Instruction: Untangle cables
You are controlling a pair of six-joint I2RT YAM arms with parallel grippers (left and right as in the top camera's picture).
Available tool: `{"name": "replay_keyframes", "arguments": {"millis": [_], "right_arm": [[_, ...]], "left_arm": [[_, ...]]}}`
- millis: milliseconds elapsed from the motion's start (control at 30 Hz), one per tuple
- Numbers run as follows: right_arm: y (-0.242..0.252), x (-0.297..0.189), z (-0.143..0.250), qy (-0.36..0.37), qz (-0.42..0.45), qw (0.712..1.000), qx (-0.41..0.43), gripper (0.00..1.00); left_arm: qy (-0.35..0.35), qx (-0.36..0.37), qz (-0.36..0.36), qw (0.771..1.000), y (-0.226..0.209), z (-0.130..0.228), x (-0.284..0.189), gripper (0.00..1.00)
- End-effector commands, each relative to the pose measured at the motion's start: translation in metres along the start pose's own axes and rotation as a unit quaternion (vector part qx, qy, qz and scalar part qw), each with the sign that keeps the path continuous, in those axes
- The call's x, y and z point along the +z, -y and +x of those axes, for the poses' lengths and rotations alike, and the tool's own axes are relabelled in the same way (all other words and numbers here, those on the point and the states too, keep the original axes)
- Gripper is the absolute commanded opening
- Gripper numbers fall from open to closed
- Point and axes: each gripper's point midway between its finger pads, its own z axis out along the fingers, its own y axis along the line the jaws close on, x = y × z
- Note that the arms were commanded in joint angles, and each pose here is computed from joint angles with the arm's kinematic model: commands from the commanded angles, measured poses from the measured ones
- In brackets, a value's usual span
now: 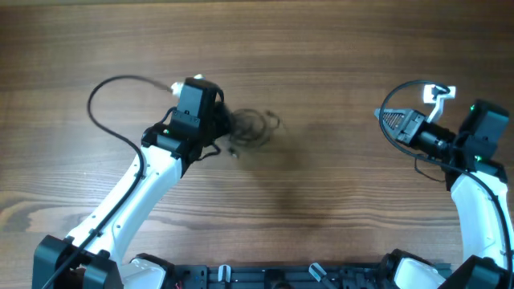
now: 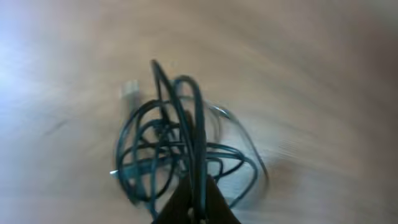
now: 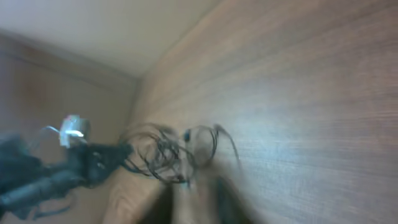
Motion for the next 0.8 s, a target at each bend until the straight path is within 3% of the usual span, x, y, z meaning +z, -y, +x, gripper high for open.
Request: {"name": "replay_keyframes", "arguments": {"millis": [0, 67, 167, 267, 433, 633, 767], "right_arm": [[-0.011, 0.008, 0.011, -0.024, -0.003, 0.998, -0.065, 0.46], [-0.024, 0.021, 0.027, -0.055, -0.024, 0.994, -0.093, 0.49], [-0.042, 0.036, 0.044, -0.087, -0.048, 0.989, -0.113, 0.51], [-0.061, 0.053, 0.063, -0.117, -0.071, 0.977, -0.162, 0.52], [-0.046, 0.077, 0.080, -0.136, 0.025, 0.969, -0.205, 0.52], [-0.068, 0.089, 0.106, -0.169, -0.010, 0.959, -0.229, 0.40], [-0.063, 0.098, 0.115, -0.184, 0.005, 0.955, -0.235, 0.31]], "left_arm": [[-0.048, 0.195, 0.225, 0.954, 0.087, 0.027, -0.020, 0.04], [-0.050, 0.255, 0.285, 0.923, 0.112, 0.041, -0.031, 0.04], [-0.055, 0.290, 0.305, 0.905, 0.121, 0.054, -0.035, 0.04], [-0.058, 0.296, 0.311, 0.901, 0.126, 0.059, -0.036, 0.04], [-0.060, 0.295, 0.311, 0.901, 0.127, 0.060, -0.036, 0.04], [-0.067, 0.302, 0.318, 0.896, 0.133, 0.070, -0.038, 0.08], [-0.066, 0.283, 0.327, 0.899, 0.141, 0.069, -0.041, 0.04]]}}
